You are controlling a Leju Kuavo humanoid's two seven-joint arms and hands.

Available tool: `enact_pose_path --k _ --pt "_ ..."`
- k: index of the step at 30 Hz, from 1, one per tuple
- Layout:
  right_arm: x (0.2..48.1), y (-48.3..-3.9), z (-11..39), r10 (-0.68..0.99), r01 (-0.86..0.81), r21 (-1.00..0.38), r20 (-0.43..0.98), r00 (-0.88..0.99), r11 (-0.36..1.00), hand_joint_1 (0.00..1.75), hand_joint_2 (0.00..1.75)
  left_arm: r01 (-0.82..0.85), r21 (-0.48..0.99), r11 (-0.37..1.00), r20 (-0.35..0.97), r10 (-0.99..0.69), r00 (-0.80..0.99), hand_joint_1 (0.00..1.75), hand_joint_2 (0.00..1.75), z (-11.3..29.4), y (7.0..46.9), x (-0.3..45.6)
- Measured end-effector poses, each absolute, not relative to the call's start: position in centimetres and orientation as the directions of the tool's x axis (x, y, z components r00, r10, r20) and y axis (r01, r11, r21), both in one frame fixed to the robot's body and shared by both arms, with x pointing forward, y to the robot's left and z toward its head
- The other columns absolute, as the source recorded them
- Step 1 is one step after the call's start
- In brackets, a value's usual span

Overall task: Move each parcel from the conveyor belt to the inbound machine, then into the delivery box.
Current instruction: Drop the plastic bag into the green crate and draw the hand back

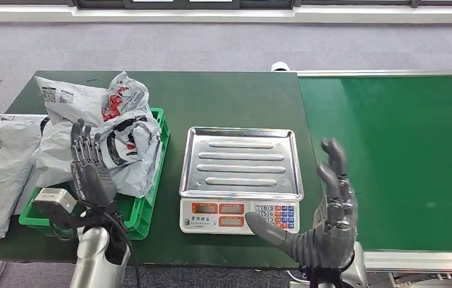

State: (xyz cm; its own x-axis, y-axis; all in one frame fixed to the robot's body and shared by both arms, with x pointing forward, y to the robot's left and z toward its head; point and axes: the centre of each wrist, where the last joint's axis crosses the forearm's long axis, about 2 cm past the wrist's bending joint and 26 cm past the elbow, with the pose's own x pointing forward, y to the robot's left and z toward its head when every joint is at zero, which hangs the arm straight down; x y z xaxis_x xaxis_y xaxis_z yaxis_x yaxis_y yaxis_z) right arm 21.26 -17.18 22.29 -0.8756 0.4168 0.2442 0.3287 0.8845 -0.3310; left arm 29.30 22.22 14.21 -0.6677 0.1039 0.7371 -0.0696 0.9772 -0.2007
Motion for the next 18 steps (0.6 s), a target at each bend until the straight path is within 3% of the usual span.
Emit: enact_pose_path --k 8,9,12,13,18 --pt "21.6 -20.7 21.0 0.233 0.225 -0.075 0.464 -0.855 0.972 0.0 1.75 0.063 -0.167 0.984 0.645 0.157 -0.748 0.0 0.0 17.3 19.6 27.1" --pt "21.7 -21.1 20.8 0.228 0.223 -0.066 0.471 -0.852 0.973 0.0 1.31 0.072 -0.167 0.983 0.638 0.163 -0.752 0.0 0.0 17.5 19.4 27.0" --pt "21.8 -22.0 20.5 0.183 0.184 -0.045 0.492 -0.851 0.982 0.0 1.31 0.089 -0.16 0.983 0.623 0.171 -0.764 0.0 0.0 18.0 19.1 26.8" --pt "22.0 -22.3 20.4 0.148 0.153 -0.031 0.504 -0.851 0.988 0.0 1.75 0.093 -0.155 0.984 0.618 0.17 -0.768 0.0 0.0 18.2 19.0 26.7" --pt "22.9 -24.0 18.9 -0.015 0.019 0.05 0.593 -0.805 0.999 0.0 1.75 0.123 -0.13 0.984 0.592 0.177 -0.786 0.0 0.0 19.0 18.2 26.4"
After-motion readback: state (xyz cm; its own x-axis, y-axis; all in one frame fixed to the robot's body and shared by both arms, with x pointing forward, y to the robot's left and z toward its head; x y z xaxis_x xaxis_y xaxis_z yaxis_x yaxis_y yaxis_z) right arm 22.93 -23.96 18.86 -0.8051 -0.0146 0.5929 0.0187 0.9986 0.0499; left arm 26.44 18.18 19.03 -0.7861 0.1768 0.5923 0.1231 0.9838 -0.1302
